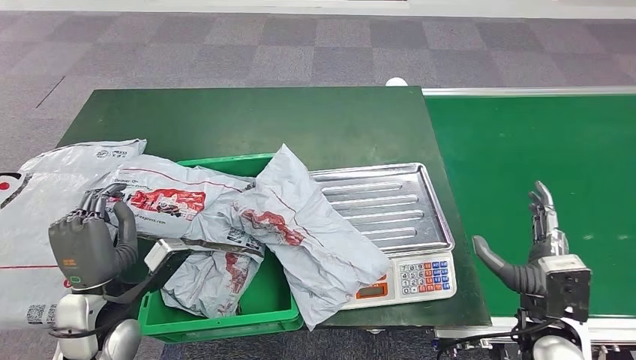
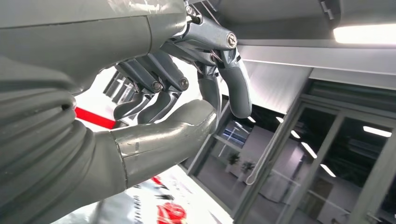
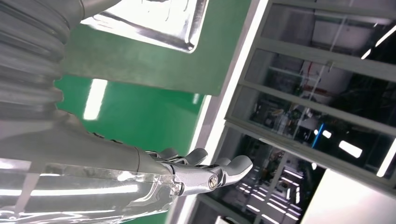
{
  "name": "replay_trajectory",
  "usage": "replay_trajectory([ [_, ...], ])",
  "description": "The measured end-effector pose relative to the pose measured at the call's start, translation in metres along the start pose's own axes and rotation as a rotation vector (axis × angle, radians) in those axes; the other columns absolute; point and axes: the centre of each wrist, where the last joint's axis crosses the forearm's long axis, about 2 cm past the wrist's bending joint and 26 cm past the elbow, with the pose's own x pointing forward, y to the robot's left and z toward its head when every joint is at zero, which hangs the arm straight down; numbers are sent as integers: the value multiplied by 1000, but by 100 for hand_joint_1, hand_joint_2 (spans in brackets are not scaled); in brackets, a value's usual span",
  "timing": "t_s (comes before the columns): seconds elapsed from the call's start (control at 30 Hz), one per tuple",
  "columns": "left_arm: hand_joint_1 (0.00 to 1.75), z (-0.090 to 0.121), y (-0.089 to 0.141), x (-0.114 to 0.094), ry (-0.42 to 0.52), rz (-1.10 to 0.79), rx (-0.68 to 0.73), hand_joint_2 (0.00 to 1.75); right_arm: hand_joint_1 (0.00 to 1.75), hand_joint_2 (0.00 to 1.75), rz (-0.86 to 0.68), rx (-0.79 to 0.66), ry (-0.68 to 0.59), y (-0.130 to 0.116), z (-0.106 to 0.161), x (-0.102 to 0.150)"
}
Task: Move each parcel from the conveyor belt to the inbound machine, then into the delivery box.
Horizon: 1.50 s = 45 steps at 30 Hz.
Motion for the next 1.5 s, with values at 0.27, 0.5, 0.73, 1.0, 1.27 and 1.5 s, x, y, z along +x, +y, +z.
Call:
replay_trajectory([
  [0.27,0,18,11,-14,43,-16,-103,175,0,175,31,41,11,-13,11,2],
  [0.5,0,-57,-64,55,-124,407,-433,175,0,175,84,147,-19,16,-22,-2],
  [0.73,0,-117,-96,121,-254,517,-568,175,0,175,78,149,-15,29,-39,-4],
  [1.0,0,-151,-101,159,-307,582,-627,175,0,175,71,154,-12,33,-49,-8],
  [1.27,0,-165,-108,188,-435,395,-879,175,0,175,58,173,-8,34,-55,-14],
  [1.5,0,-164,-121,199,-588,176,-1067,175,0,175,59,193,-10,30,-61,-20],
])
